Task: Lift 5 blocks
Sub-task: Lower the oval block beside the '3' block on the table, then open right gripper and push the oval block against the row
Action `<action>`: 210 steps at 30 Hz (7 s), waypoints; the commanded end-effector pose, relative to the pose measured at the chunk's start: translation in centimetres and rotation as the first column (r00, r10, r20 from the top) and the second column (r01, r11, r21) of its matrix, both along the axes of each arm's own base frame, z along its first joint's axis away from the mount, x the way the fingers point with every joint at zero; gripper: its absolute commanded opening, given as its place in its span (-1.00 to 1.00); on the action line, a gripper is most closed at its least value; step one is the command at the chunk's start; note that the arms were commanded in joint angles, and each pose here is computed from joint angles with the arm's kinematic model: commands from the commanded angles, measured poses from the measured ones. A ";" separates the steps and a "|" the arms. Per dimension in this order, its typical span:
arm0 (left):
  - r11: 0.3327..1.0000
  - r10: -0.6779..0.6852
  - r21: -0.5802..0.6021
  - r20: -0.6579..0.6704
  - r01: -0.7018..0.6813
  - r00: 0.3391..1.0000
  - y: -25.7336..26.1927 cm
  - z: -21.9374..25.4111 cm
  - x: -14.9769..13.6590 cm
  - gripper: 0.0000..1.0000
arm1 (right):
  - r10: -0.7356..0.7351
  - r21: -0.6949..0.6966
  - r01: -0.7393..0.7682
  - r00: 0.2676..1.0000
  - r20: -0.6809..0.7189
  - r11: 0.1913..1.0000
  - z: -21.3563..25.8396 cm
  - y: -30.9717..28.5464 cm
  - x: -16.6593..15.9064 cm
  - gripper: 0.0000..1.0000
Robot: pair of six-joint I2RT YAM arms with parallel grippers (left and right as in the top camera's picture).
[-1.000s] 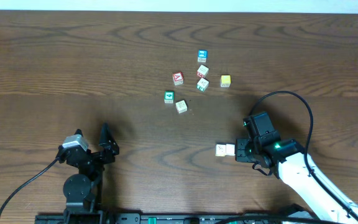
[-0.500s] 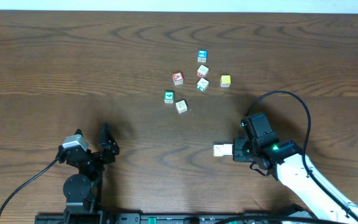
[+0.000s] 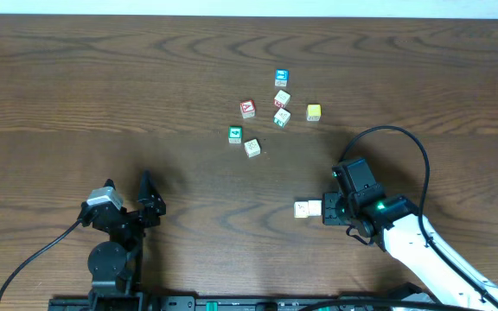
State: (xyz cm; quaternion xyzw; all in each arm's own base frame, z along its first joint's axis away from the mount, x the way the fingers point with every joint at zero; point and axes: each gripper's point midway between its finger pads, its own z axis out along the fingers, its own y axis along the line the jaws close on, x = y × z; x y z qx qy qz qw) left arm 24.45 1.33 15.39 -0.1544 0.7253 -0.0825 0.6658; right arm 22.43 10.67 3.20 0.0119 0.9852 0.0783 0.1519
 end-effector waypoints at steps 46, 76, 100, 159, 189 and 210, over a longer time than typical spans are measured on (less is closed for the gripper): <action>1.000 0.019 0.009 -0.061 -0.018 0.998 0.4 -1.8 -0.1 0.63 | -0.067 -0.039 0.066 0.997 -0.028 0.997 -2.5 -0.5 0.2 -0.60; 1.000 0.019 0.009 -0.061 -0.018 0.998 0.4 -1.8 -0.1 0.63 | -0.083 -0.023 0.084 0.996 0.031 0.996 -2.0 -0.3 1.5 -0.20; 1.000 0.019 0.009 -0.061 -0.018 0.998 0.4 -1.8 -0.1 0.63 | -0.213 -0.035 0.217 0.973 0.093 0.976 -1.3 -3.5 4.0 -0.70; 1.000 0.018 0.009 -0.061 -0.018 0.998 0.4 -1.8 -0.1 0.63 | -0.033 0.075 0.040 0.995 -0.095 0.996 -2.3 -0.1 -0.2 -0.97; 1.000 0.018 0.009 -0.061 -0.018 0.998 0.4 -1.8 -0.1 0.63 | 0.053 0.073 -0.056 0.998 0.037 0.996 -1.4 0.6 2.3 -0.86; 1.000 0.018 0.009 -0.061 -0.018 0.998 0.4 -1.8 -0.1 0.63 | 0.050 0.072 -0.051 0.999 0.011 0.996 -1.6 0.4 1.8 -0.98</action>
